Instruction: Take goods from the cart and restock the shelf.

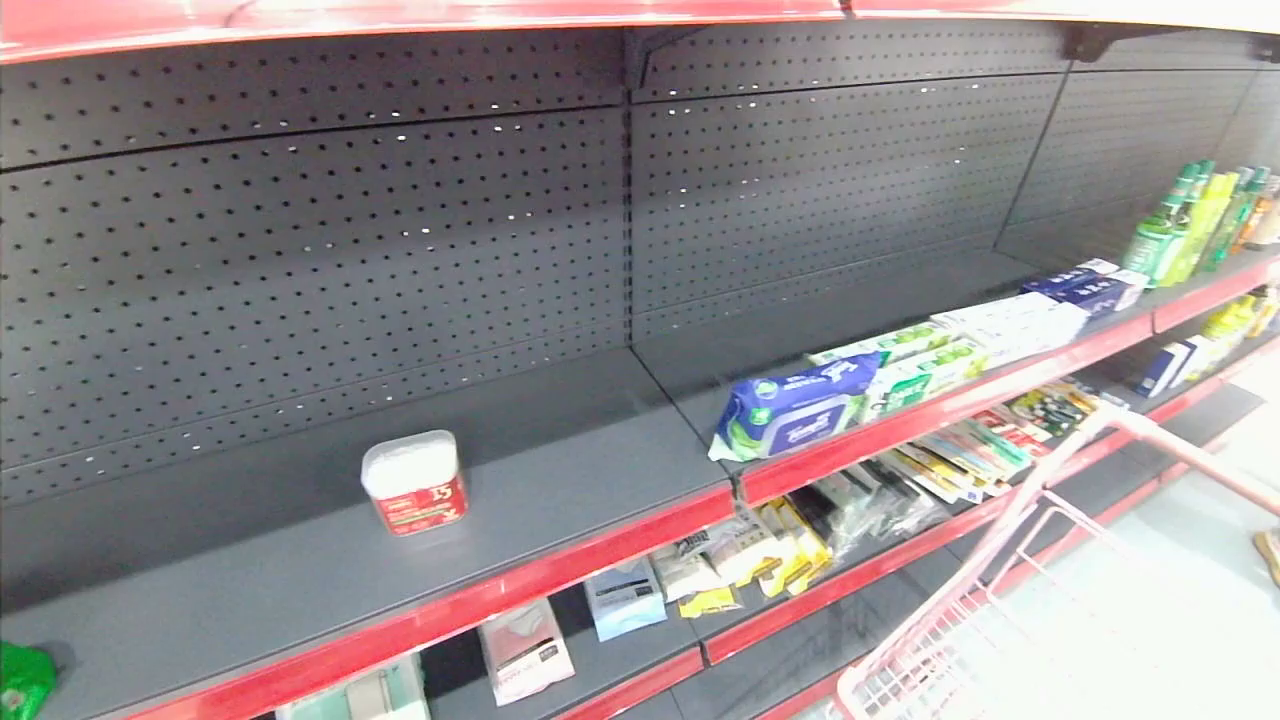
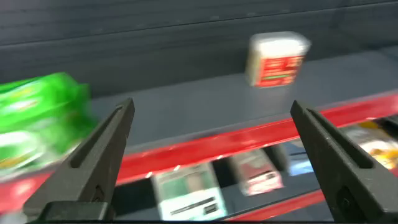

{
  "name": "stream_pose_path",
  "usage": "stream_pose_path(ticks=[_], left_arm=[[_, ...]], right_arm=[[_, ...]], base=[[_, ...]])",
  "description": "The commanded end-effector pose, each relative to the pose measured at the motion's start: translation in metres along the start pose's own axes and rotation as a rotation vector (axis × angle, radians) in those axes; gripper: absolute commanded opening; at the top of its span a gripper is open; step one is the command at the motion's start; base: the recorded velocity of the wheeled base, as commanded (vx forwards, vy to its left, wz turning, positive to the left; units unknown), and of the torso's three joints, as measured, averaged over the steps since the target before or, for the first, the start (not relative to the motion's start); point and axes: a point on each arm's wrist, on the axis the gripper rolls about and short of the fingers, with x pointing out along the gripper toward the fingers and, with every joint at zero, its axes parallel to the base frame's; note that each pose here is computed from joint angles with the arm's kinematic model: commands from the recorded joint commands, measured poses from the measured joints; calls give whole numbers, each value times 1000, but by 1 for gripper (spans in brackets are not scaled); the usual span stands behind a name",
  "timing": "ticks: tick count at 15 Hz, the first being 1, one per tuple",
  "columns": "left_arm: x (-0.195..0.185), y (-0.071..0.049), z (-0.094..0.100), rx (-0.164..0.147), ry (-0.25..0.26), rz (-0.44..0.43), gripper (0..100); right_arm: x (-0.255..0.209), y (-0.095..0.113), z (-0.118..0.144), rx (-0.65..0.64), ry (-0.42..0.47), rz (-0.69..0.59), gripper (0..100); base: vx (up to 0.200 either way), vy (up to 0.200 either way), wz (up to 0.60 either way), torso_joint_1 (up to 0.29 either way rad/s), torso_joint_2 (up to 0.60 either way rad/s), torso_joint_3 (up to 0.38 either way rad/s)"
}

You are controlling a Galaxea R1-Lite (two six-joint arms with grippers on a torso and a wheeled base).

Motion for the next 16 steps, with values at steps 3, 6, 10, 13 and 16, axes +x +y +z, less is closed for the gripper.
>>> stream_pose_path(ticks=[3, 6, 10, 13, 16], left_arm=[[0, 0, 0, 0, 1, 0, 100], [0, 0, 0, 0, 1, 2, 100], [0, 0, 0, 0, 2, 2, 100], [0, 0, 0, 0, 2, 2, 100], [0, 0, 0, 0, 1, 2, 100]], right_arm=[[0, 0, 0, 0, 1, 0, 100], [0, 0, 0, 0, 1, 0, 100], [0, 0, 0, 0, 1, 0, 100], [0, 0, 0, -6, 4, 0, 100], [2, 0, 1, -9, 32, -1, 100]], base=[[0, 0, -600, 2, 4, -1], [0, 0, -600, 1, 2, 2], [0, 0, -450, -1, 4, 1], [0, 0, 0, 0, 0, 0], [0, 0, 0, 0, 0, 0]])
